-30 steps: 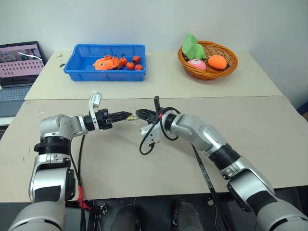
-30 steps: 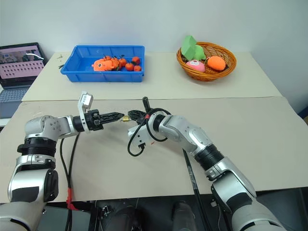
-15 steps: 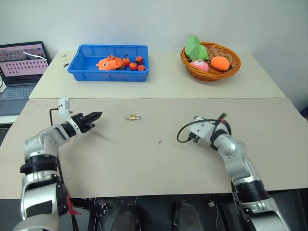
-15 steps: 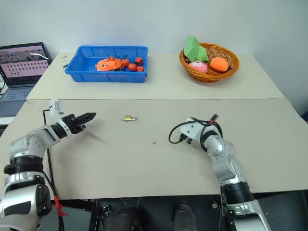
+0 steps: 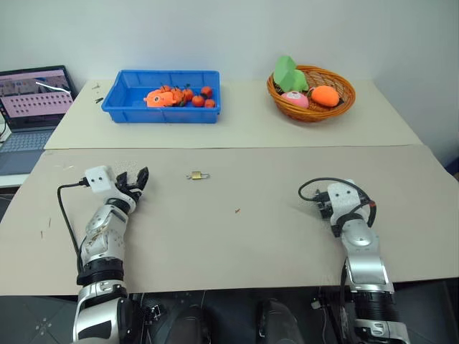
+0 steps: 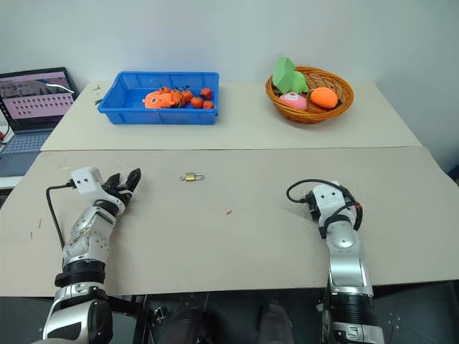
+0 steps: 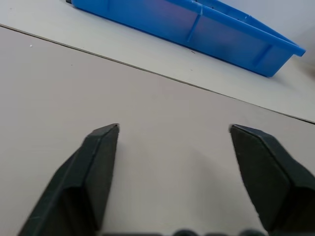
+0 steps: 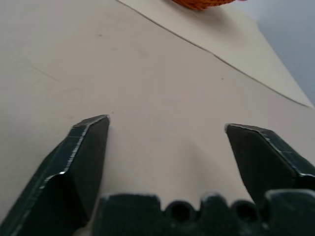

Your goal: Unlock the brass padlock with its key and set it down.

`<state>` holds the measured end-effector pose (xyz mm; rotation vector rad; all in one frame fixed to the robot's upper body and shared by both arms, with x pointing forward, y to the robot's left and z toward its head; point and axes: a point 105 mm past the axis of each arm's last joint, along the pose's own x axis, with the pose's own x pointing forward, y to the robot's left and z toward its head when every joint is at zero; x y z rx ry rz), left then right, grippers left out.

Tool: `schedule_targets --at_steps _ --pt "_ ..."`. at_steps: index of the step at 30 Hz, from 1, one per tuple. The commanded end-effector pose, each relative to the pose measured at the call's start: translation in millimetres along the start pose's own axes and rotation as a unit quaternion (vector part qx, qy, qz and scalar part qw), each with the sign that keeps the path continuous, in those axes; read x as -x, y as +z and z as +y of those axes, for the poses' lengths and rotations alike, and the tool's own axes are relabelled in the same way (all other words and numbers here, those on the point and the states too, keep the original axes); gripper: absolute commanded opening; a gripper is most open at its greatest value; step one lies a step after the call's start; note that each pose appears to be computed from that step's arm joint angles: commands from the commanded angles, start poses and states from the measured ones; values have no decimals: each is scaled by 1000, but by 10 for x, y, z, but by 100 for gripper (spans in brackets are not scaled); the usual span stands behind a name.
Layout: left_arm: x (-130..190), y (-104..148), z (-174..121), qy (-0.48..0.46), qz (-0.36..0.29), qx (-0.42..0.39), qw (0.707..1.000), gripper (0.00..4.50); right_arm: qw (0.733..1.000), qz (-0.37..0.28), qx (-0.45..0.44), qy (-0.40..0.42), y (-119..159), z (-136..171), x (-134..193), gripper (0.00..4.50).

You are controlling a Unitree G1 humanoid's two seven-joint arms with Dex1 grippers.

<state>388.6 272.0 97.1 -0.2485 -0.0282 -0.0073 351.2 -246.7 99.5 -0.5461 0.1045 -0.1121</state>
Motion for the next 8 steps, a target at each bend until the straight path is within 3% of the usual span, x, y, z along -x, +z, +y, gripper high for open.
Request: schedule_targets --at_steps 1,8 --pt "31 -102 104 18 20 -25 999 440 1000 -11 8 -7 71 -62 -15 450" --pt "31 -41 141 22 6 -48 999 440 1000 -6 -21 -10 15 -109 8 450"
